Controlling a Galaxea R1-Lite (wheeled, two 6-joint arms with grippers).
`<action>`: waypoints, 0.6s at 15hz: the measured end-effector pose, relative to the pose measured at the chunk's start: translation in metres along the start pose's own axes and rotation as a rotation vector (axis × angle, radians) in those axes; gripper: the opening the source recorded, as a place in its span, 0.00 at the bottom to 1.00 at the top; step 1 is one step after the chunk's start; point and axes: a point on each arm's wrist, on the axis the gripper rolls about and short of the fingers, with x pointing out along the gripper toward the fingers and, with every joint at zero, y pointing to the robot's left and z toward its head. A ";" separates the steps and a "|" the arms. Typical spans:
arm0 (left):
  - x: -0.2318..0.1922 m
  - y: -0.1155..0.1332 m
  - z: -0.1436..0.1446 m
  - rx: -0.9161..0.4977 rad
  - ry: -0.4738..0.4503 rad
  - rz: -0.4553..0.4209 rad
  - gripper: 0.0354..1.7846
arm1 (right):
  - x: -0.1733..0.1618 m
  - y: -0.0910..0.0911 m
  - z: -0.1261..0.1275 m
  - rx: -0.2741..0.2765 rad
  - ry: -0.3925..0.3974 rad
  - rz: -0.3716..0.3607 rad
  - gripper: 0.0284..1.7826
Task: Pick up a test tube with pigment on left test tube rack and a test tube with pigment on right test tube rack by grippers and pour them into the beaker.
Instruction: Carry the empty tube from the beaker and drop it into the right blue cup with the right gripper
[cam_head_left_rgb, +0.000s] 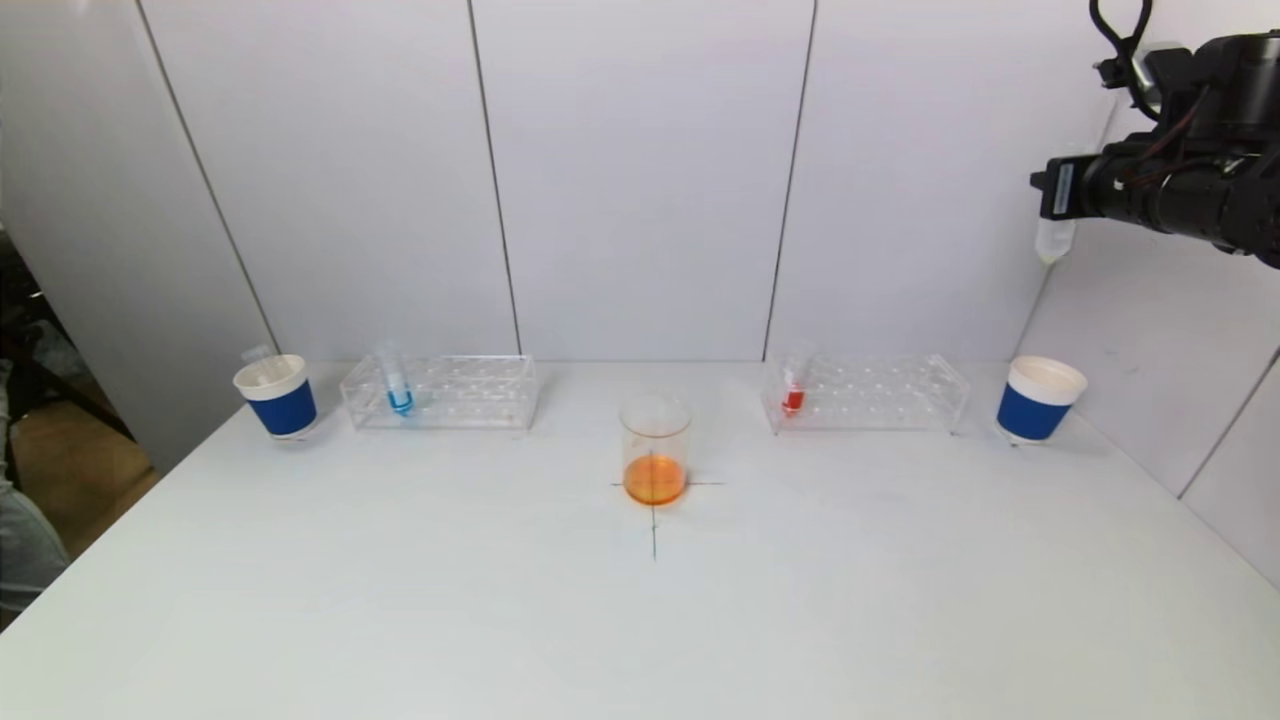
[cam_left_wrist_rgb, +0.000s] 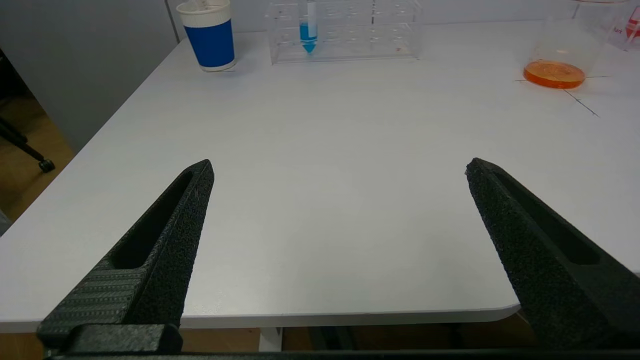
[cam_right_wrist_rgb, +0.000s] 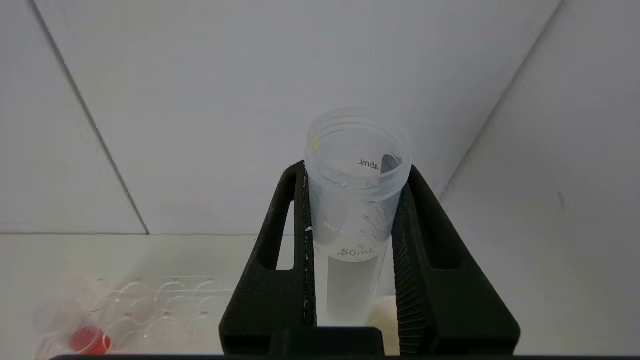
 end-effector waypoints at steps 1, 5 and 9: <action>0.000 0.000 0.000 0.000 0.000 0.000 0.99 | -0.001 -0.003 -0.001 0.001 0.005 -0.022 0.27; 0.000 0.000 0.000 0.001 0.000 0.000 0.99 | 0.001 -0.018 -0.014 0.033 0.044 -0.076 0.27; 0.000 0.000 0.000 0.001 0.000 0.000 0.99 | 0.009 -0.028 -0.031 0.085 0.090 -0.115 0.27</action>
